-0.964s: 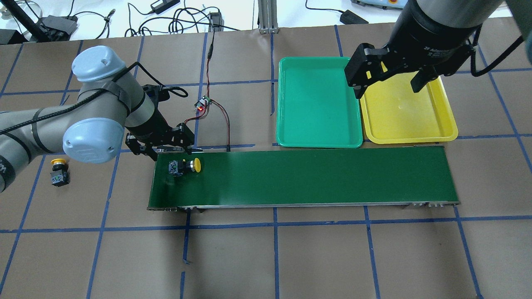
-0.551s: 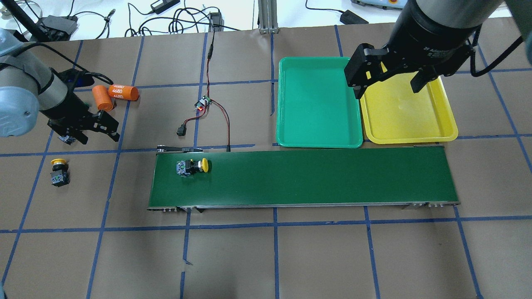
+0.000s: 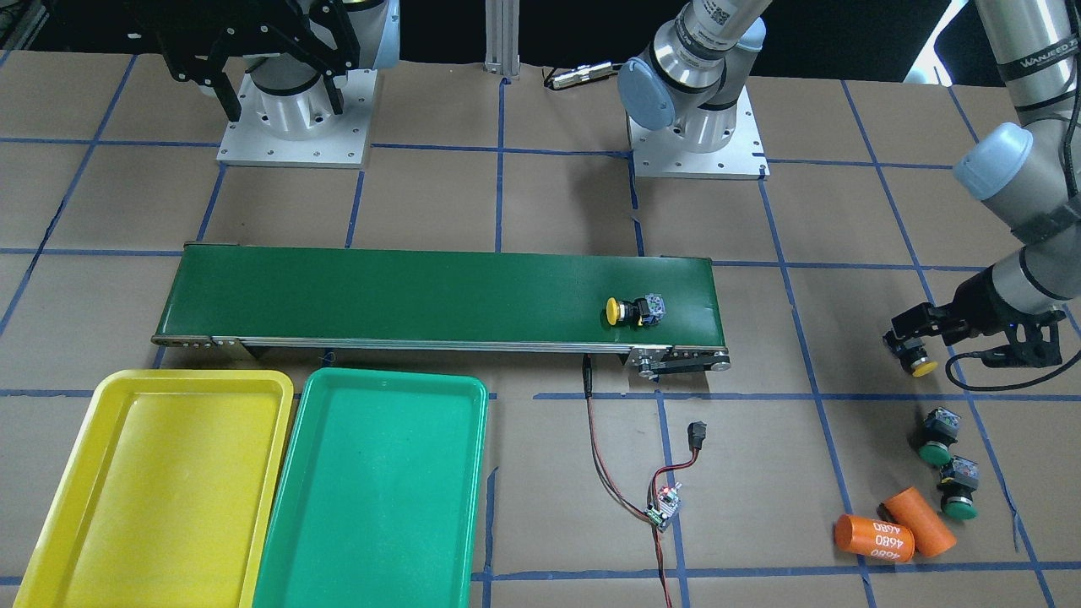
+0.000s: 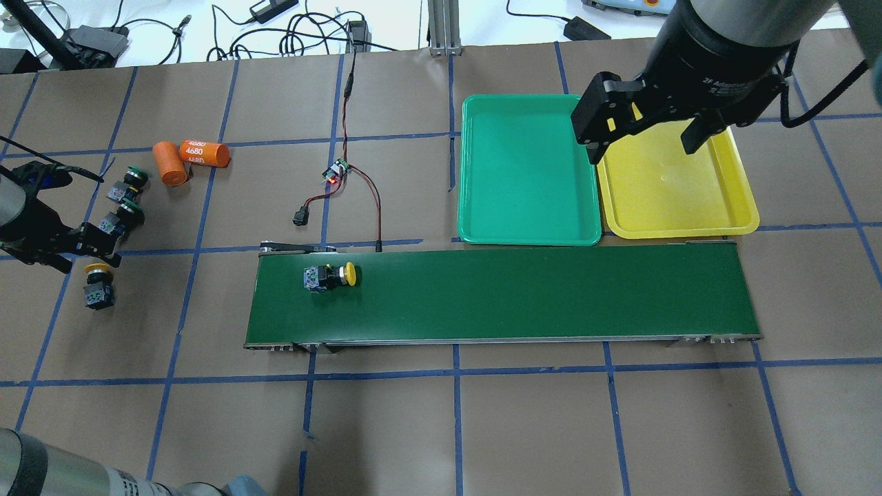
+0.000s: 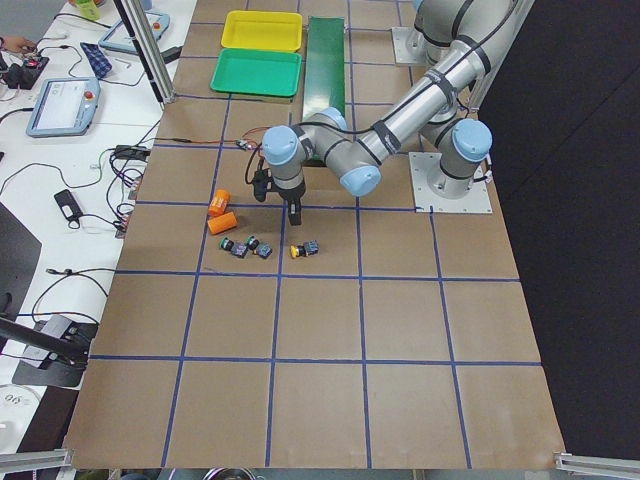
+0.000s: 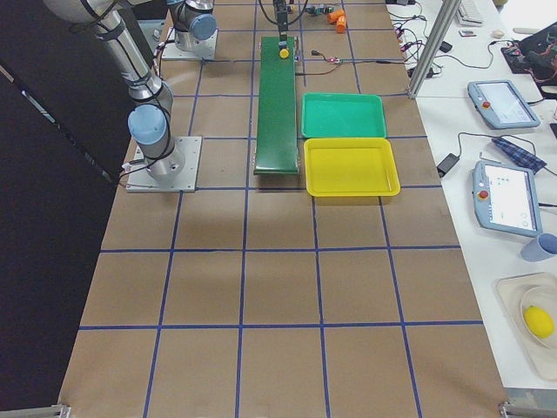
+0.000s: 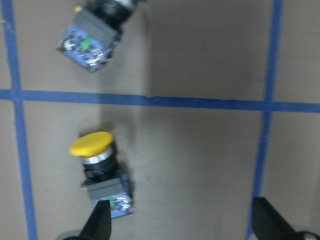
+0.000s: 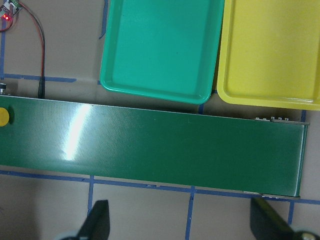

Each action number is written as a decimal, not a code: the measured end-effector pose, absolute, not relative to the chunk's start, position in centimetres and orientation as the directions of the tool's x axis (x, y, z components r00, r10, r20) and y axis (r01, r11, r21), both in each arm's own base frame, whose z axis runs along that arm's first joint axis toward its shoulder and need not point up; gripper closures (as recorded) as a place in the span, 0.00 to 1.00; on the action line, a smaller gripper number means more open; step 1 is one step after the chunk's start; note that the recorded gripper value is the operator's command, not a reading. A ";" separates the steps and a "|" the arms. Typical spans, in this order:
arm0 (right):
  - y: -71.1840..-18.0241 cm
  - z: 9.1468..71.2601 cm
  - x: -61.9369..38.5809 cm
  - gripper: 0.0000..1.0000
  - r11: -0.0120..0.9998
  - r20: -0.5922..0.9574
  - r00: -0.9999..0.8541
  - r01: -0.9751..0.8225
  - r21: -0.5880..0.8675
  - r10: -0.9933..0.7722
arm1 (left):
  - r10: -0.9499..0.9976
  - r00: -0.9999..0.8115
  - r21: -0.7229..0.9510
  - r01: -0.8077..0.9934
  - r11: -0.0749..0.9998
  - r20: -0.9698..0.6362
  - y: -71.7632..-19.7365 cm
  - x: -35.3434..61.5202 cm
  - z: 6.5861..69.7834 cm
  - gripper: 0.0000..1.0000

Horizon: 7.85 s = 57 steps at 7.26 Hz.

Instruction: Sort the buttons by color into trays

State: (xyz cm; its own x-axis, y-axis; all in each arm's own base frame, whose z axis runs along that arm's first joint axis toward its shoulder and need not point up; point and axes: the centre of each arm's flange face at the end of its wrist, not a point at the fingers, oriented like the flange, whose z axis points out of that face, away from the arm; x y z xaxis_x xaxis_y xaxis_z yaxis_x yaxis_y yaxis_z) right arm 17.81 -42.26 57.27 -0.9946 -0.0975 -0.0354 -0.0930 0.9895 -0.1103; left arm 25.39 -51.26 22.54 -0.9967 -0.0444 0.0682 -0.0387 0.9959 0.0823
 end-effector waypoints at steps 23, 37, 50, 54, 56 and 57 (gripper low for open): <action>-42.2 57.3 17.9 0.00 0.989 -0.037 -0.994 -0.095 -0.109 -0.099 | 0.003 -0.996 0.035 0.007 0.999 0.092 -57.7 -7.4 32.2 0.00; -42.2 57.3 17.9 0.00 0.990 -0.038 -0.994 -0.094 -0.109 -0.099 | 0.332 -0.941 0.039 0.335 0.942 0.060 -77.9 11.6 18.4 0.49; -42.3 57.2 17.9 0.00 0.990 -0.038 -0.994 -0.095 -0.108 -0.100 | 0.053 -0.998 0.164 0.057 0.985 0.029 -49.0 -13.6 25.6 0.00; -42.3 57.2 17.8 0.00 0.990 -0.037 -0.994 -0.094 -0.109 -0.099 | 0.079 -0.996 0.089 0.083 0.993 0.048 -54.7 -7.1 30.1 0.00; -42.3 57.2 17.8 0.00 0.990 -0.038 -0.994 -0.093 -0.109 -0.098 | 0.120 -0.990 0.092 0.126 0.988 0.073 -59.4 -2.2 33.0 0.00; -42.3 57.2 17.8 0.00 0.990 -0.038 -0.994 -0.093 -0.109 -0.098 | 0.118 -0.989 0.109 0.127 0.986 0.084 -60.2 -1.2 33.3 0.00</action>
State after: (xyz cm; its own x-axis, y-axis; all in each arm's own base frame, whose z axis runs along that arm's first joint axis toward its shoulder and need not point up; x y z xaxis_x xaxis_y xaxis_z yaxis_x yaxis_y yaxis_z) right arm 17.84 -42.32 57.20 -0.9945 -0.0979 -0.0382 -0.0933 0.9897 -0.1086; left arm -1.16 -60.25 33.32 -0.9894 0.1180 0.0845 0.1268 0.9859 0.1088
